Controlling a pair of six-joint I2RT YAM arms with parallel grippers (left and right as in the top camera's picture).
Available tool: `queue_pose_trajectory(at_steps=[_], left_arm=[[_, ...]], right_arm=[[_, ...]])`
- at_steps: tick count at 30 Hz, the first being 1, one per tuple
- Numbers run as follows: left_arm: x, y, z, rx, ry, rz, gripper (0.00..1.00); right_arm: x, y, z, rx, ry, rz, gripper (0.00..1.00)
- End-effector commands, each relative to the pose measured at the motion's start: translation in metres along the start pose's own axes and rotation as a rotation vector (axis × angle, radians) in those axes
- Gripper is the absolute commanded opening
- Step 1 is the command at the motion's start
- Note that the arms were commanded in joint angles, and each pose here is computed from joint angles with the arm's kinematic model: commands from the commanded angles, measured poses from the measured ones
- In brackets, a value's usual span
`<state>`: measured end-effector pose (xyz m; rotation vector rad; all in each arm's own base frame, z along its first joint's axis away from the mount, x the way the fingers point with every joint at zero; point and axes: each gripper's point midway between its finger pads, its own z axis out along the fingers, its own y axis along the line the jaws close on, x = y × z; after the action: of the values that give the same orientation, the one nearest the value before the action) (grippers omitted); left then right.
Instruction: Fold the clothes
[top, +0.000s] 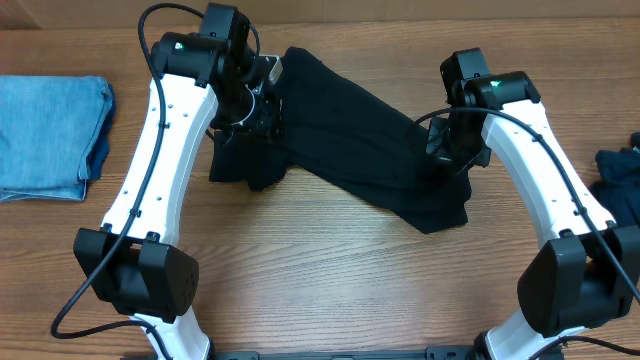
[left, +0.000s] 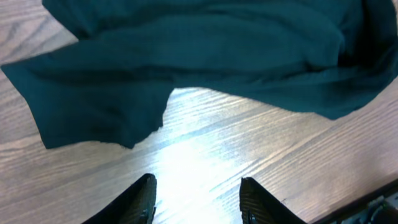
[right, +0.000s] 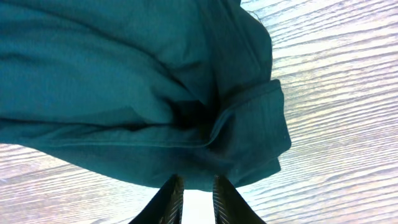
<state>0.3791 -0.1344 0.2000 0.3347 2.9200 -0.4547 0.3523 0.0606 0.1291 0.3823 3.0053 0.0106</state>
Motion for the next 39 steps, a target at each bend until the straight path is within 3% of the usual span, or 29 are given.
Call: queue_pose_trajectory(at_steps=[1,5,11,19,33,39], left_arm=[[0.007,-0.009,-0.006,0.028,0.008,0.09,0.42],[0.011,-0.027,-0.012,-0.001,-0.01,0.183,0.41],[0.012,-0.069,-0.053,-0.097,-0.175,0.303,0.41],[0.027,-0.084,-0.117,-0.203,-0.382,0.284,0.49],[0.029,-0.087,-0.128,-0.191,-0.419,0.279,0.52],[0.029,-0.087,-0.128,-0.19,-0.42,0.275,0.54]], right_arm=[[-0.007,0.004,-0.005,-0.026,-0.034,-0.004,0.29],[-0.02,0.017,0.0,-0.079,-0.068,-0.006,0.33],[-0.034,0.032,0.041,-0.104,-0.039,-0.041,0.31],[-0.041,0.025,0.114,-0.061,0.052,-0.022,0.23],[-0.125,-0.006,0.181,-0.097,-0.175,0.034,0.23],[-0.144,-0.024,0.175,-0.131,-0.213,0.02,0.22]])
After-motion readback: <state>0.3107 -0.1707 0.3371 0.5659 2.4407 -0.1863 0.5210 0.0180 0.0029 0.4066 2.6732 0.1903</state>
